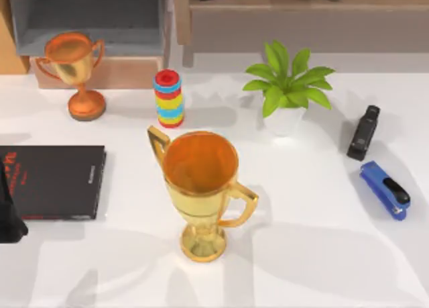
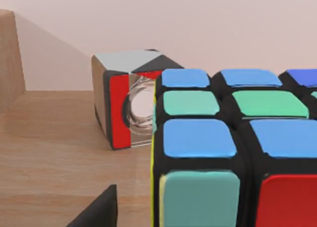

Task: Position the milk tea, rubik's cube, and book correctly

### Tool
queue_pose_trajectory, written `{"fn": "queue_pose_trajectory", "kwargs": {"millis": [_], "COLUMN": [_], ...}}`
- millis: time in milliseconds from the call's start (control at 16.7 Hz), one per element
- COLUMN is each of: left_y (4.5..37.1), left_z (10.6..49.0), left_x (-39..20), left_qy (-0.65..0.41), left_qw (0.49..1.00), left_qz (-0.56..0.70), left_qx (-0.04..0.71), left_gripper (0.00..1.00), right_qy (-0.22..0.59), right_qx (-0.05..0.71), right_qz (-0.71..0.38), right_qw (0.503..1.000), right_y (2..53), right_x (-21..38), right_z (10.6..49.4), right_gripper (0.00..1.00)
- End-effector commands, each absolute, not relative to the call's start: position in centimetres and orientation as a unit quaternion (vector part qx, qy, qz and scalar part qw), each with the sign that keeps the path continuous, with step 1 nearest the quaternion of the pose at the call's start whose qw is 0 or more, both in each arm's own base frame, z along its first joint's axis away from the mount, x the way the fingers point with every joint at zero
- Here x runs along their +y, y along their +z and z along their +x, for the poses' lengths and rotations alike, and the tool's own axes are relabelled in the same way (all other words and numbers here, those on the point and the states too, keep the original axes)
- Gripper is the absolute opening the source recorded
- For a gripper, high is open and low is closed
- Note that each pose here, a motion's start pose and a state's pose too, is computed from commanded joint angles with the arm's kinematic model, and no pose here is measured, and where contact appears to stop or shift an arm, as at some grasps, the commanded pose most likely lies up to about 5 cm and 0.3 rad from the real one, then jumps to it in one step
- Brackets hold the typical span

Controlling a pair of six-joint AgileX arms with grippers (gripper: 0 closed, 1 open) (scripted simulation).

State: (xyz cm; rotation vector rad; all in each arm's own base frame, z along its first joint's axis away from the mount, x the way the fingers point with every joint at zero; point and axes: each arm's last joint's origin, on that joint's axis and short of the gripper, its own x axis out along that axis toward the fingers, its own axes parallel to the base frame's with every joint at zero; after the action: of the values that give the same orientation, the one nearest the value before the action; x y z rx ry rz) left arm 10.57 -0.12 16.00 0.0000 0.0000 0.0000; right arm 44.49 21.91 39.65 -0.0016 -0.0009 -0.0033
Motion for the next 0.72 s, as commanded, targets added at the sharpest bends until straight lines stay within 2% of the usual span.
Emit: {"fn": "queue_pose_trajectory", "kwargs": {"millis": [360, 720], "left_y": [16.0, 16.0], "left_z": [10.6, 10.6], "left_x": [-0.1, -0.1], "left_qy": [0.0, 0.0], "left_qw": [1.0, 1.0], "left_qz": [0.0, 0.0], "left_qx": [0.0, 0.0], "left_gripper": [1.0, 1.0], "right_qy": [-0.002, -0.005], "right_qx": [-0.001, 0.0], "right_qz": [0.0, -0.001], "right_qw": [1.0, 1.0], "right_y": [39.6, 39.6], "right_x": [21.9, 21.5], "right_z": [42.1, 42.1], "right_gripper": [1.0, 1.0]}}
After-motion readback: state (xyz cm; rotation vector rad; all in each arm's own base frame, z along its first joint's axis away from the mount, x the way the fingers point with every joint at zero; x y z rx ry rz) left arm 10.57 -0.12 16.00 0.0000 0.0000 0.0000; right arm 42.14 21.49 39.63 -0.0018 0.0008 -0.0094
